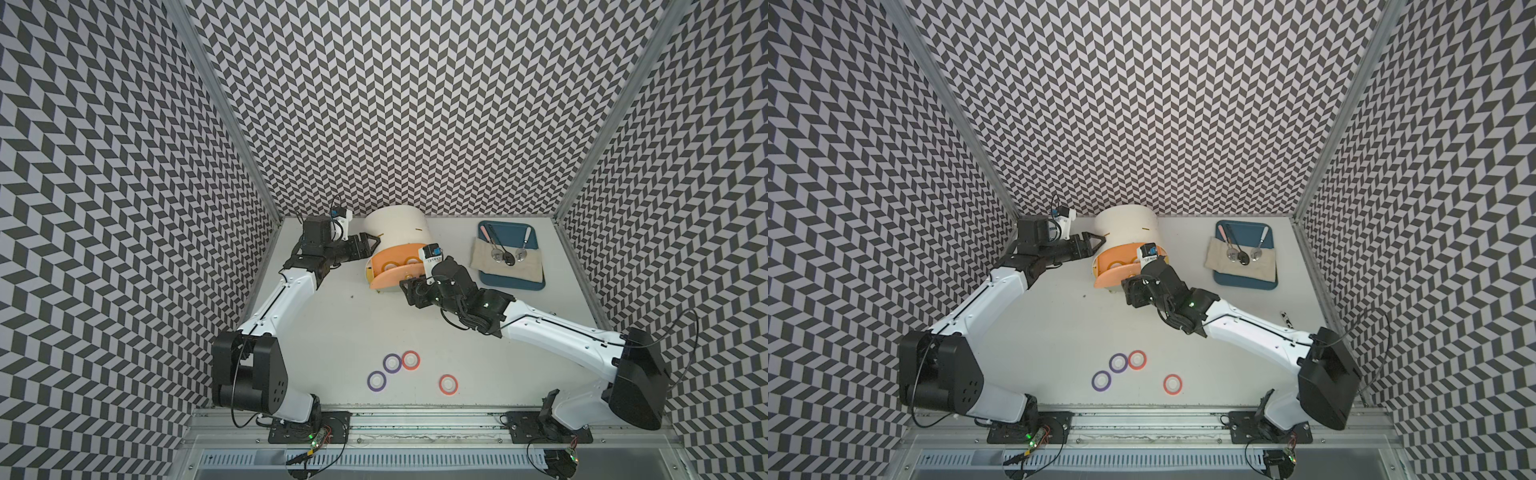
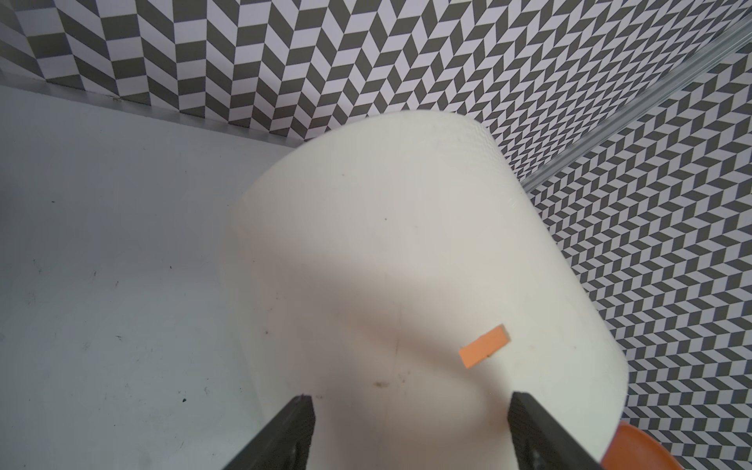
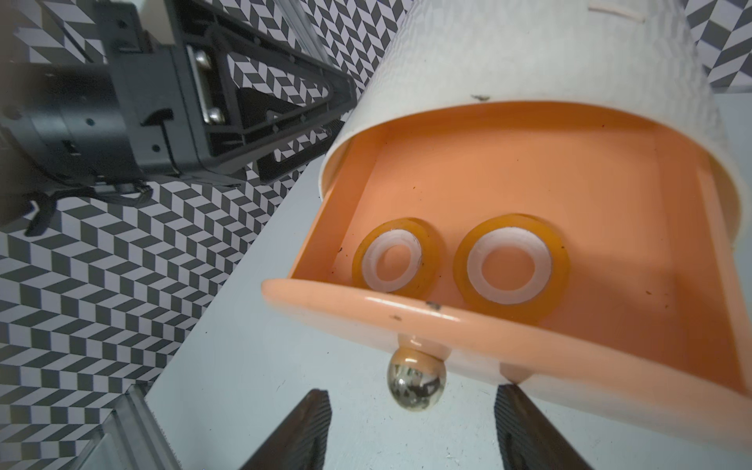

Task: Place the transparent tape into the drawer according to color
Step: Close the drawer in the storage box.

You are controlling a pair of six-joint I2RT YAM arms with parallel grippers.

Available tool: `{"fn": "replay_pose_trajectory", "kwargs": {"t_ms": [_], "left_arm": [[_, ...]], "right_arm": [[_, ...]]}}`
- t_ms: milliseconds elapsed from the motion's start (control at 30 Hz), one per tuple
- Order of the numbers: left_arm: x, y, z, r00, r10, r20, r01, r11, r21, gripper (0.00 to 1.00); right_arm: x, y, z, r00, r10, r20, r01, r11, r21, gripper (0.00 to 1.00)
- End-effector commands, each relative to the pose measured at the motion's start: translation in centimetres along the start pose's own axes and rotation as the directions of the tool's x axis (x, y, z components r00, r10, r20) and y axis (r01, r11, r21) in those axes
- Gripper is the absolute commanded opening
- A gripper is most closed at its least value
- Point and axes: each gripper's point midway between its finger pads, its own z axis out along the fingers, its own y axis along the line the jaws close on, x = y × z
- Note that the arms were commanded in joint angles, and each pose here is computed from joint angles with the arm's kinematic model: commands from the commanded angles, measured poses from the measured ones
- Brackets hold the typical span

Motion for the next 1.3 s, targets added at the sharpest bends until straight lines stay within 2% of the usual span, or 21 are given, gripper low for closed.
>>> {"fn": "replay_pose_trajectory", "kwargs": {"t_ms": [0,733,1267], "left_arm": [[0.6,0.2,0.5,0.999,0.014,-0.029,-0.014,1.000,-0.010,0.78],[1.3,0.1,0.4,0.999,0.021,-0.042,-0.021,1.000,0.003,0.78],[1.3,-0.1,0.3,0.999,0.028,-0.045,-0.028,1.000,0.014,0.78]], "right_arm": [[-3.5,0.9,-0.1,0.992,0.013,0.125,-0.011,1.000,-0.013,0.65],[-5.5,-0.1,3.6,0.972,-0.058,0.227,0.034,0.994,0.108,0.59],[-6.3,-0.6,5.2,0.960,-0.080,0.268,0.036,0.985,0.166,0.59]]}}
